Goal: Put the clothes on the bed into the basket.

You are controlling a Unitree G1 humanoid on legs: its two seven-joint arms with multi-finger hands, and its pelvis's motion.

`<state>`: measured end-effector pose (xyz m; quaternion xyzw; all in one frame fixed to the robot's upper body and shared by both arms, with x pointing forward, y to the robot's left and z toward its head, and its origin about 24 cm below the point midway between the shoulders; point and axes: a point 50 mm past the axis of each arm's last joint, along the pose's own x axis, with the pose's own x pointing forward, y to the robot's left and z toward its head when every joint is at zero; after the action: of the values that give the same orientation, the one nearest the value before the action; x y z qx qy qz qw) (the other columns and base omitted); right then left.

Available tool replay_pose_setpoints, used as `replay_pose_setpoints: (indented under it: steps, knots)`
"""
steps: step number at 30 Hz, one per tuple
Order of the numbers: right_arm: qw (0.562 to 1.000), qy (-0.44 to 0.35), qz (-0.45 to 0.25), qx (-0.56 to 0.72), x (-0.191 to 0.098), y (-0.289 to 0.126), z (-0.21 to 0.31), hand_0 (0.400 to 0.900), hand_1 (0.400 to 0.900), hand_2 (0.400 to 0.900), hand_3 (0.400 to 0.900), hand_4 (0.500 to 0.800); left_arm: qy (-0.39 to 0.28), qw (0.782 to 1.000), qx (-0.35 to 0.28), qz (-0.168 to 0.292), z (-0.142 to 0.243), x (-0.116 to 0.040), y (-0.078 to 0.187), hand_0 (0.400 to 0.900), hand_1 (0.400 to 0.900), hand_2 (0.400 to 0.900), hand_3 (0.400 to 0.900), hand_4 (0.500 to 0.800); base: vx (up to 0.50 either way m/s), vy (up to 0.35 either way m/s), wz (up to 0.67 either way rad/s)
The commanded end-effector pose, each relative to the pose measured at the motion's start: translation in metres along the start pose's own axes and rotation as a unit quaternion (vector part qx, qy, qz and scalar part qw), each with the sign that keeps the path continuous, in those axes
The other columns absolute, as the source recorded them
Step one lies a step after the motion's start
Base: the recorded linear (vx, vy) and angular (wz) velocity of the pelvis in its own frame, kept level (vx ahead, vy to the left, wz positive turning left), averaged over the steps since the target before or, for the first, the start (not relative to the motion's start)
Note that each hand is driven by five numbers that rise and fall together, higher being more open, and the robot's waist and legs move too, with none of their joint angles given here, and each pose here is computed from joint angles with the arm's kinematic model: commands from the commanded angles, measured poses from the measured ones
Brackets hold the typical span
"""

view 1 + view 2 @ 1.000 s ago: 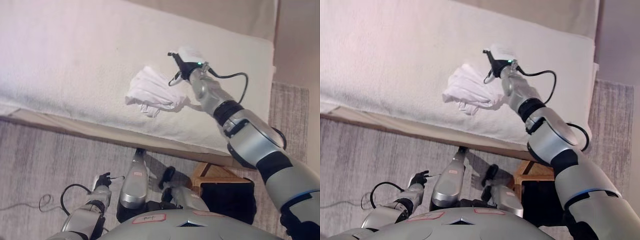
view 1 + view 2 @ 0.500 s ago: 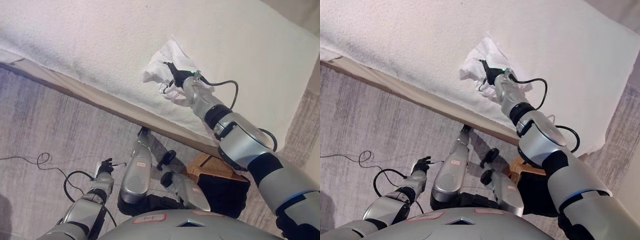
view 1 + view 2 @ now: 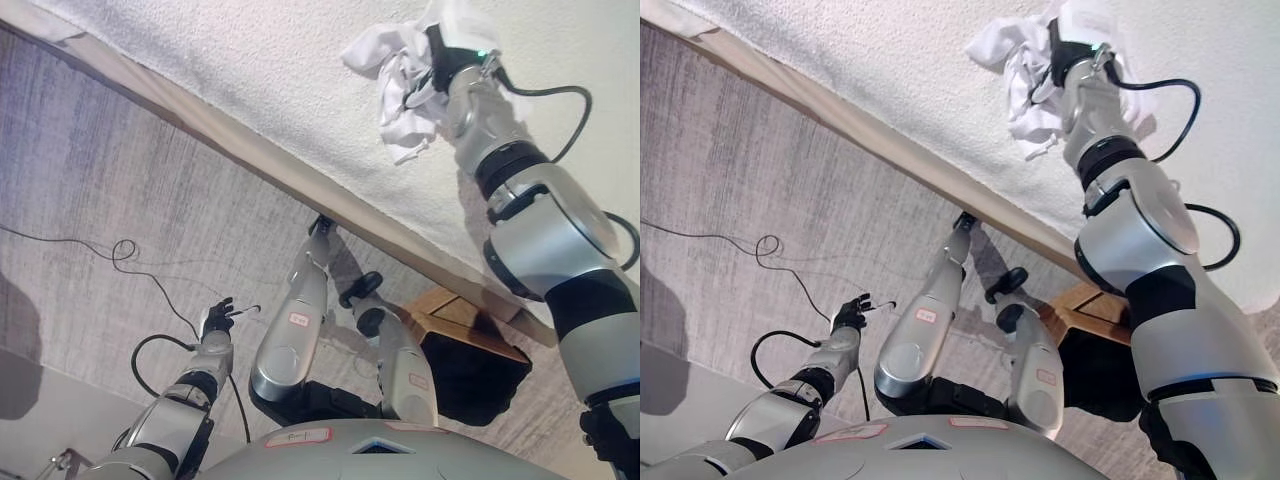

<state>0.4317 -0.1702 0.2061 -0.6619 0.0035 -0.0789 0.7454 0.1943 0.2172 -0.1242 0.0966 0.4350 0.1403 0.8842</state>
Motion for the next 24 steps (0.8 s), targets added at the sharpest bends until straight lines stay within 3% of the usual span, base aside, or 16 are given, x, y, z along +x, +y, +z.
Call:
replay_pose_setpoints:
  steps: [1, 4, 5, 6, 7, 24]
  knots:
    - [0.994, 0.076, -0.049, -0.058, 0.004, -0.041, -0.045, 0.900, 0.900, 0.900, 0.900, 0.800, 0.003, 1.000, -0.019, 0.017, -0.003, 0.000, 0.009, 0.900, 0.900, 0.900, 0.900, 0.800, -0.052, 0.041, 0.01]
    - [0.994, 0.075, -0.055, -0.063, 0.005, -0.048, -0.048, 0.900, 0.900, 0.900, 0.900, 0.800, -0.007, 0.999, -0.031, 0.007, 0.003, 0.000, 0.004, 0.900, 0.900, 0.900, 0.900, 0.800, -0.012, 0.010, 0.00]
    - [0.994, 0.076, -0.055, -0.064, 0.005, -0.049, -0.050, 0.853, 0.853, 0.853, 0.853, 0.772, -0.008, 0.999, -0.033, 0.004, 0.004, 0.000, 0.003, 0.900, 0.900, 0.900, 0.900, 0.800, 0.000, 0.000, 0.00]
    - [0.994, 0.073, -0.054, -0.060, 0.005, -0.050, -0.050, 0.647, 0.647, 0.647, 0.647, 0.648, -0.010, 0.999, -0.036, 0.003, 0.004, 0.000, 0.003, 0.900, 0.900, 0.900, 0.900, 0.800, -0.013, 0.028, -0.06]
    - [0.995, 0.066, -0.057, -0.054, 0.005, -0.051, -0.046, 0.400, 0.400, 0.400, 0.400, 0.500, -0.011, 0.999, -0.039, 0.005, 0.005, 0.000, 0.003, 0.900, 0.900, 0.900, 0.900, 0.800, -0.024, 0.048, -0.19]
    - [0.998, -0.003, -0.053, 0.017, 0.005, -0.041, -0.013, 0.400, 0.400, 0.400, 0.400, 0.500, 0.016, 0.996, -0.078, 0.039, -0.004, 0.002, 0.023, 0.900, 0.900, 0.900, 0.900, 0.800, -0.005, 0.014, -0.12]
